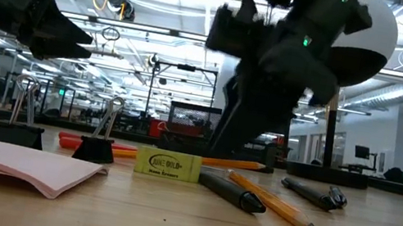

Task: Pick and place office supplies into organizer
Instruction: Put the top yellow pencil into the black desk organizer

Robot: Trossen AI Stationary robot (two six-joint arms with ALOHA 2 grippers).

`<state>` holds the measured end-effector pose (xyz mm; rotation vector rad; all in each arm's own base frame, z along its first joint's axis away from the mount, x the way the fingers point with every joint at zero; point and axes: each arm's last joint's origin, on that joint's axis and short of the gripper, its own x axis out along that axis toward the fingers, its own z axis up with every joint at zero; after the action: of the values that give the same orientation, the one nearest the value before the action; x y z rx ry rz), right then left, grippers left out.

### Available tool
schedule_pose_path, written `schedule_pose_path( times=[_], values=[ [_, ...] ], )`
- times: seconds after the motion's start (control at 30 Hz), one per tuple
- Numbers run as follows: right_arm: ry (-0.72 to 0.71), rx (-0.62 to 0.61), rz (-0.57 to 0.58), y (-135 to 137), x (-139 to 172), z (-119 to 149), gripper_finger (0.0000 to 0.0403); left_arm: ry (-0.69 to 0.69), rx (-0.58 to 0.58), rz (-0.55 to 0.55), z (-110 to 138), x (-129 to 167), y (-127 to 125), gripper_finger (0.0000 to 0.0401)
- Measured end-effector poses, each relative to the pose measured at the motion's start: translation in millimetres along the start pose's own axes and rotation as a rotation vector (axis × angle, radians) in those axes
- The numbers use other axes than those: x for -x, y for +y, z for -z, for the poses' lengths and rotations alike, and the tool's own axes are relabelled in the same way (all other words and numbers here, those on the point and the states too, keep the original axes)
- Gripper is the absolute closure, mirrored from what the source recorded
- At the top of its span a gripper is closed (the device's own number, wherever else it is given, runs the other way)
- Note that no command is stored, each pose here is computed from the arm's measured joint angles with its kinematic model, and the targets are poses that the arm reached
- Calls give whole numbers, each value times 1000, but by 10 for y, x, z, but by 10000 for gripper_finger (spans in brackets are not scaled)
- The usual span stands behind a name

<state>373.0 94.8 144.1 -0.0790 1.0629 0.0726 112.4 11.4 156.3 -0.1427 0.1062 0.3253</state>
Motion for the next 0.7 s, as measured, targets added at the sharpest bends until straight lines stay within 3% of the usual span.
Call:
schedule_pose_path(
  times=[0.4,0.7],
  values=[
    [18,40,3,0,-110,34,239,0,0,0,-1,0,0,95],
    [18,34,2,-1,-110,34,331,0,0,0,0,0,0,95]
  ],
)
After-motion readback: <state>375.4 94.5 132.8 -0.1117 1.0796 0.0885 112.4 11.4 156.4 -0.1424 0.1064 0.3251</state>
